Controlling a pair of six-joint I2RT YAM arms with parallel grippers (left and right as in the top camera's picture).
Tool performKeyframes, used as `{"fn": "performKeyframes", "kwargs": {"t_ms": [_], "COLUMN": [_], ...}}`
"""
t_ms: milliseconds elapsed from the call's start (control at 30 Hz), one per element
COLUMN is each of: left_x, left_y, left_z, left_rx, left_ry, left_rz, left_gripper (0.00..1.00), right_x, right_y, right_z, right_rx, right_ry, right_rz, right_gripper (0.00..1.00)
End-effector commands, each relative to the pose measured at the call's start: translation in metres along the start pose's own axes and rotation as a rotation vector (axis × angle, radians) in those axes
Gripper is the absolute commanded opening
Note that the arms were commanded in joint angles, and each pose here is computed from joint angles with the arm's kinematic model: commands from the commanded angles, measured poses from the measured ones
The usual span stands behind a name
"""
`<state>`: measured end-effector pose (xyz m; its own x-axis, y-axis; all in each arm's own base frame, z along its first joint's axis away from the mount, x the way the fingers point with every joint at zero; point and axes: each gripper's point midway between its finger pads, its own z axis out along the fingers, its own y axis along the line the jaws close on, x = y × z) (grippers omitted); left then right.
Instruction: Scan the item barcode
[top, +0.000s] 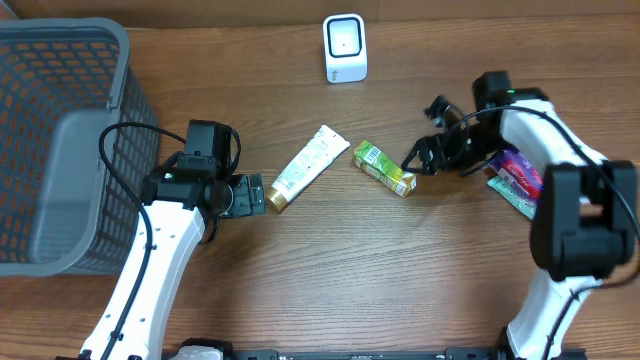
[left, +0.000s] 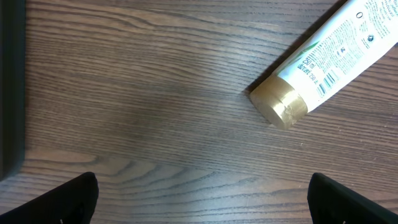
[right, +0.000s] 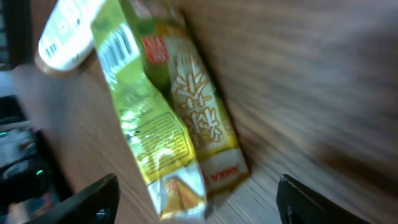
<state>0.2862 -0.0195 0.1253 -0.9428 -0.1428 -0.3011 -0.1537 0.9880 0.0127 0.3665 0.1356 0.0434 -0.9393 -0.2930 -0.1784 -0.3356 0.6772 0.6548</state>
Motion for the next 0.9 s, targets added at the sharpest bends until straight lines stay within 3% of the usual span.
{"fn": "performKeyframes", "kwargs": {"t_ms": [0,233,467,500,633,667,733,767,800,867], "left_x": [0.0,0.0,0.0,0.0,0.0,0.0,0.0,0.0,0.0,0.0], "left_y": [0.0,0.0,0.0,0.0,0.0,0.0,0.0,0.0,0.0,0.0], "left_z": [0.002,0.002,0.002,0.002,0.002,0.002,0.002,0.002,0.002,0.002], "left_rx": [-0.008,-0.008,-0.008,-0.008,-0.008,-0.008,-0.008,-0.008,-0.008,-0.008], "left_ry": [0.001,0.001,0.001,0.001,0.001,0.001,0.001,0.001,0.001,0.001], "left_rz": [-0.007,-0.007,-0.007,-0.007,-0.007,-0.007,-0.007,-0.007,-0.007,-0.007], "left_gripper": [1.0,1.0,1.0,1.0,1.0,1.0,1.0,1.0,1.0,1.0], "right_x": [0.003,0.008,0.017,0.017,0.011,0.011,0.013,0.015,0.017,0.019], "right_y": [0.01,0.015,0.011,0.011,0.012,0.016,0.021,0.026,0.031,0.036], "right_z": [0.013,0.019,0.032,0.033,0.038,0.041,0.045,0.049,0.053,0.059], "right_rx": [-0.126,-0.166,-0.199,-0.198,-0.19,-0.193,-0.196,-0.199,-0.203,-0.193], "right_ry": [-0.001,0.0,-0.004,-0.004,-0.012,-0.004,0.011,0.027,0.041,0.066], "right_rz": [-0.03,-0.045,-0.02,-0.016,0.03,0.024,0.016,0.01,0.004,0.037], "right_gripper": [0.8,0.77,0.64,0.62,0.38,0.37,0.38,0.48,0.51,0.5]}}
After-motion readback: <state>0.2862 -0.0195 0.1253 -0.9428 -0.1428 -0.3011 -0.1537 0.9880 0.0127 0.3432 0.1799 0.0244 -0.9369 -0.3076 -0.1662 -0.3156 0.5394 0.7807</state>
